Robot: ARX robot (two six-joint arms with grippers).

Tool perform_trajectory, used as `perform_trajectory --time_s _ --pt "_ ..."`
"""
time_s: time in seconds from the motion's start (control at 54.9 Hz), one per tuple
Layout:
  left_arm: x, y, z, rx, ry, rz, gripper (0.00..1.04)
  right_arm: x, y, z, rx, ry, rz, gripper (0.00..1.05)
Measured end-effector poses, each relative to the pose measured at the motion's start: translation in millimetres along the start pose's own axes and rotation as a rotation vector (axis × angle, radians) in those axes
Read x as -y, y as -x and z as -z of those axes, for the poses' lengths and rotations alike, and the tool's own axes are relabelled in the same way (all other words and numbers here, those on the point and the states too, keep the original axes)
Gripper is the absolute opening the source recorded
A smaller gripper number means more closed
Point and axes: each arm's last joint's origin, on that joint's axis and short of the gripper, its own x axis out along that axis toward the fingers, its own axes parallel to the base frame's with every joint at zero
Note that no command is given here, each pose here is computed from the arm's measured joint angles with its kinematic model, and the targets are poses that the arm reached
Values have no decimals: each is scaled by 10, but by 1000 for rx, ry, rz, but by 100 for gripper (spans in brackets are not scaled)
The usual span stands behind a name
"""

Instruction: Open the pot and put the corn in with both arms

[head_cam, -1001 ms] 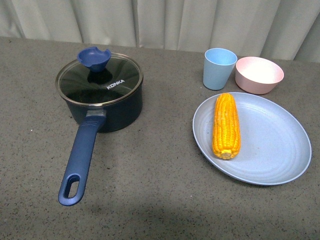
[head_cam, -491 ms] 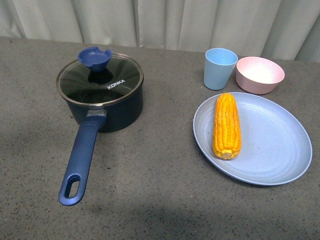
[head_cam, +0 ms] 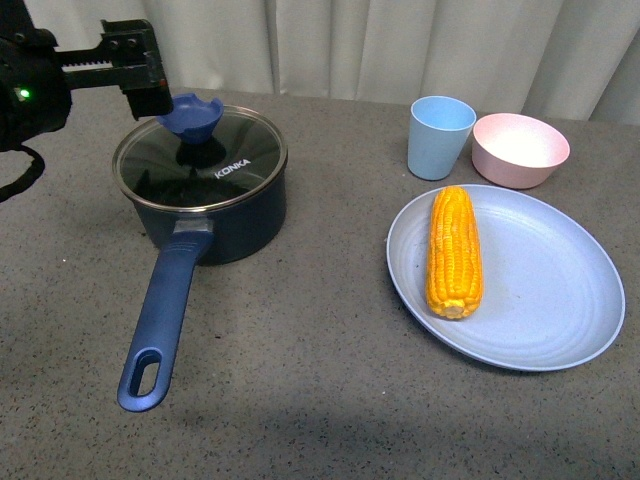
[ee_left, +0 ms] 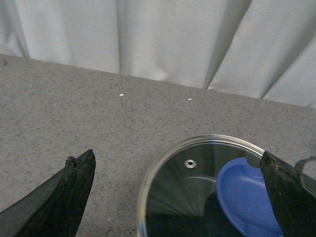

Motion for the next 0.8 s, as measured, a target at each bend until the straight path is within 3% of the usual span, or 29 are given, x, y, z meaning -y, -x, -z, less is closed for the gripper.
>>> perform_trajectory --time_s 0.382,0.801 --pt "342 -240 65 -19 -18 86 98 0 0 0 0 0 0 96" --pt "337 -369 299 -87 -58 78 98 0 0 0 0 0 0 96"
